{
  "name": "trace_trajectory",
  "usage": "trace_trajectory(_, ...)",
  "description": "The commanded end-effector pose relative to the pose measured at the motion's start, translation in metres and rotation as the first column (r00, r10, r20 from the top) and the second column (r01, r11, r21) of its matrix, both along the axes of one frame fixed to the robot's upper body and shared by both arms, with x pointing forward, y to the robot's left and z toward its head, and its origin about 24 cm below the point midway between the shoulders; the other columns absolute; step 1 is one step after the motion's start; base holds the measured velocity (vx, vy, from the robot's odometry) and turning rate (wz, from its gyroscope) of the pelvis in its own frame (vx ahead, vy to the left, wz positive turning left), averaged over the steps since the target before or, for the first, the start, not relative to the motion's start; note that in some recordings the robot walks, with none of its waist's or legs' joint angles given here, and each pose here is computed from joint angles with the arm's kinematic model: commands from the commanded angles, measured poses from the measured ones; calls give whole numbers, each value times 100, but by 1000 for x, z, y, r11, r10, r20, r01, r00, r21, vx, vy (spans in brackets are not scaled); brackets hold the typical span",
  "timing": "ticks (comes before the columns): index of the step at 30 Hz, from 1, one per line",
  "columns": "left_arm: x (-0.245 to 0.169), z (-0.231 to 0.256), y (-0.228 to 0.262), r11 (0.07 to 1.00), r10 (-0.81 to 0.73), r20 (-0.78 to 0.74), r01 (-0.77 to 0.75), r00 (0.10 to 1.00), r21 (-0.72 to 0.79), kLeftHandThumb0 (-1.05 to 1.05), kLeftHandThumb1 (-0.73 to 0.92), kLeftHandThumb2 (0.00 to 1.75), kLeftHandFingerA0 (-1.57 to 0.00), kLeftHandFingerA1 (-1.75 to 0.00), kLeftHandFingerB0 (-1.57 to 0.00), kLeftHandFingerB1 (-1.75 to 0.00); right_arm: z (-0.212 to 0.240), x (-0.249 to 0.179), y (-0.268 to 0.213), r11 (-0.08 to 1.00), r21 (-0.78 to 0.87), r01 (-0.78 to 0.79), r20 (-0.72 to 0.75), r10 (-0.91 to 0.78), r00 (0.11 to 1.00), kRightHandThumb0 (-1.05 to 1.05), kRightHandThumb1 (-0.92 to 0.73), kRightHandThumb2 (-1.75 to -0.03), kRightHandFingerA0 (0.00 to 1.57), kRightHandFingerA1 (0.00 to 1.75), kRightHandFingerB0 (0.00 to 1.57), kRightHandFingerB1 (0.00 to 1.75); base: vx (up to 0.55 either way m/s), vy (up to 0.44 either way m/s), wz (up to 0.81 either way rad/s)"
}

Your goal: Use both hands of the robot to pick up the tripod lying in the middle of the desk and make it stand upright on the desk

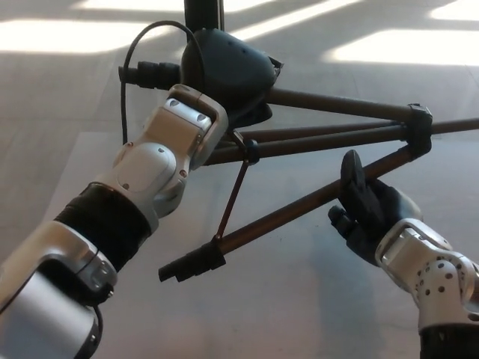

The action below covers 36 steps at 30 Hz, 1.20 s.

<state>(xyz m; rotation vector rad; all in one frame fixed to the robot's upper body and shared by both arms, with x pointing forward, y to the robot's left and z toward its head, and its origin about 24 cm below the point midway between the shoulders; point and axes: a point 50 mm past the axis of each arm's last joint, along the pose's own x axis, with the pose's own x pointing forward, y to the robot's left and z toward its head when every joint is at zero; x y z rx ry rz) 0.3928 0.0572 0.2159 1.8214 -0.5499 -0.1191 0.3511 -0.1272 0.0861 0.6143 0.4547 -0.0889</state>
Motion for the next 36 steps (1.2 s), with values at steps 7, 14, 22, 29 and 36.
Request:
trace_trajectory(7,-4,5,-12,997,-69,11,70,998,-33,-30,62,77,-95,-161,-86,-101,15,11,6,994,38,103,110,-106,988,-37,-71,-61,55,78,38,41,0,0,0)
trace_trajectory(14,-6,2,-13,996,-69,19,70,997,-58,-26,57,73,-102,-170,-84,-107,32,30,-1,988,-27,151,65,-149,987,-23,-53,-98,116,165,79,124,0,0,0)
trace_trajectory(22,-9,-3,-15,993,-70,13,71,997,-94,-29,60,73,-93,-171,-83,-102,41,43,-17,993,32,118,34,-119,992,-43,-73,-80,106,175,69,160,0,0,0)
trace_trajectory(29,-9,-5,-13,991,-61,14,62,998,-116,-27,56,80,-94,-168,-84,-105,54,45,-31,986,-26,165,159,-159,974,-36,-34,-132,106,175,84,166,0,0,0)
trace_trajectory(36,-8,-9,-3,976,-49,20,52,999,-212,-25,57,90,-95,-151,-83,-100,84,46,-58,949,-247,195,287,-120,950,-27,-23,-148,104,175,88,156,0,0,0)
